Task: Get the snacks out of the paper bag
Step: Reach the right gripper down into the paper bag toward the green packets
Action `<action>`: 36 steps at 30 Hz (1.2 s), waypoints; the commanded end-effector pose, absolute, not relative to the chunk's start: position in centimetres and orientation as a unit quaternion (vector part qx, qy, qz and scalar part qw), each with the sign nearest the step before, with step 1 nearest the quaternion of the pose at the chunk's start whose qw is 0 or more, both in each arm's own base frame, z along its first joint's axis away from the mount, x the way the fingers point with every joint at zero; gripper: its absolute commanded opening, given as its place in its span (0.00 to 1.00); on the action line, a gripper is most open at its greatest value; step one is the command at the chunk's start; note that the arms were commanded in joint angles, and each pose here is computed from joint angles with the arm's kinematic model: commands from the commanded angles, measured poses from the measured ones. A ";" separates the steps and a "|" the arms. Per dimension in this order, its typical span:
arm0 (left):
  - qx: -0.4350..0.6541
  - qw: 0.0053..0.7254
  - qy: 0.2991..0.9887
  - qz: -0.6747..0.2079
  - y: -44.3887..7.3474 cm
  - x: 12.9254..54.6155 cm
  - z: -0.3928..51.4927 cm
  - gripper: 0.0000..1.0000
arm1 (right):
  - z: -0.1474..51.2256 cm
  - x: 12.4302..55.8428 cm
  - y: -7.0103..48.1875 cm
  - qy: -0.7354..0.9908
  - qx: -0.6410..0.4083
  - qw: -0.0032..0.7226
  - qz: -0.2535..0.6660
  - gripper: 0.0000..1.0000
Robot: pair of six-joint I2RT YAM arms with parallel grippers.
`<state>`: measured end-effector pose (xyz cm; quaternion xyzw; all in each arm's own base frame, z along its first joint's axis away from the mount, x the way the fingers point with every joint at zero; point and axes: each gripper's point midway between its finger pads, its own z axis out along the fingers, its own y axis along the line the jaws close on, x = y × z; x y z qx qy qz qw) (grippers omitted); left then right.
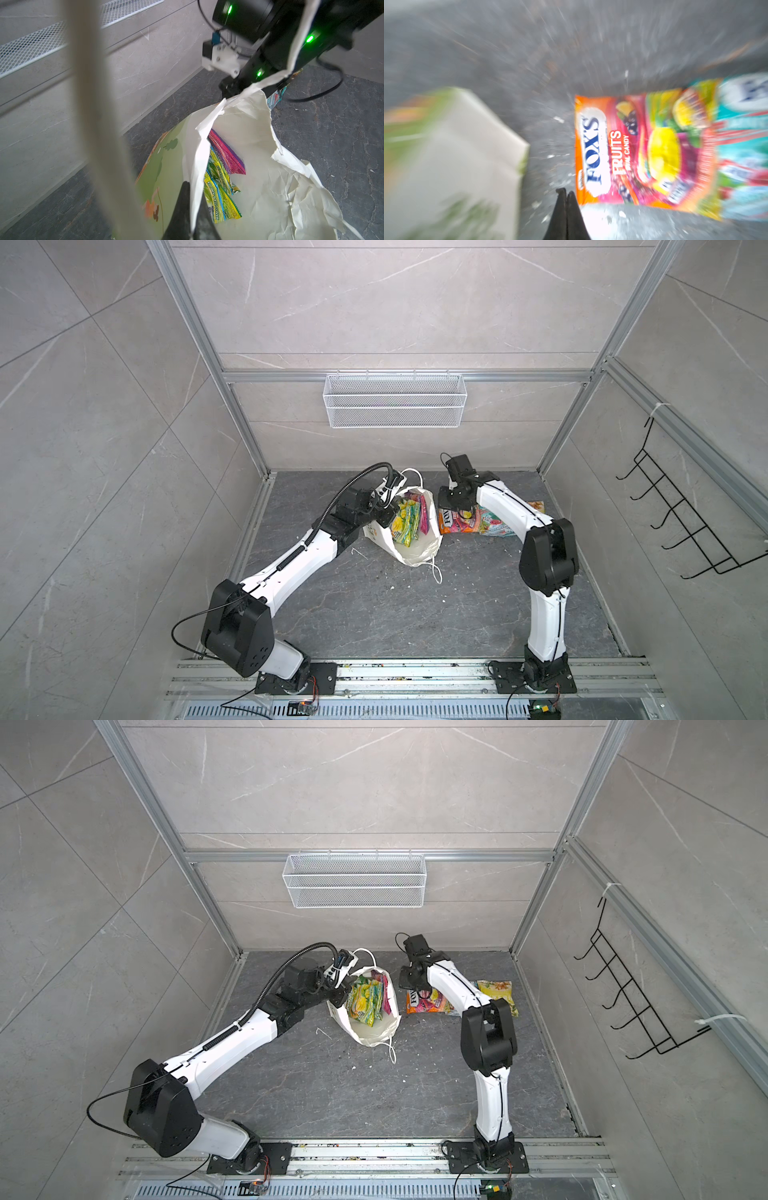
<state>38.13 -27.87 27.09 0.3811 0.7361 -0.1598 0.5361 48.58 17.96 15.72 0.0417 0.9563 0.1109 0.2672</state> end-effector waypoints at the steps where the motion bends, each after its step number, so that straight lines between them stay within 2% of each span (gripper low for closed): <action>1: 0.382 0.561 0.716 -0.161 -27.9 37.9 29.6 0.00 | 20.9 46.2 18.4 0.938 0.020 0.309 0.157 0.06; 7: 0.384 0.556 0.717 -0.171 -28.4 38.0 30.0 0.00 | 26.7 40.2 20.3 0.870 -0.004 0.407 0.280 0.10; 11: 0.383 0.553 0.717 -0.183 -28.8 38.0 30.4 0.00 | 27.4 36.1 22.6 0.846 -0.042 0.428 0.315 0.10; 16: 0.388 0.551 0.713 -0.193 -29.4 38.1 30.6 0.00 | 26.2 33.8 25.9 0.845 -0.085 0.418 0.322 0.09; 20: 0.388 0.547 0.716 -0.193 -29.6 38.3 30.3 0.00 | 25.3 33.2 28.7 0.840 -0.112 0.422 0.322 0.10; 24: 0.386 0.545 0.719 -0.193 -29.6 38.4 30.1 0.00 | 22.9 34.3 30.5 0.855 -0.106 0.398 0.314 0.08; 30: 0.387 0.545 0.718 -0.193 -29.6 38.3 30.1 0.00 | 19.0 36.0 32.2 0.871 -0.100 0.379 0.295 0.04; 36: 0.388 0.547 0.718 -0.190 -29.5 38.4 30.1 0.00 | 16.2 37.5 32.5 0.892 -0.089 0.361 0.256 0.03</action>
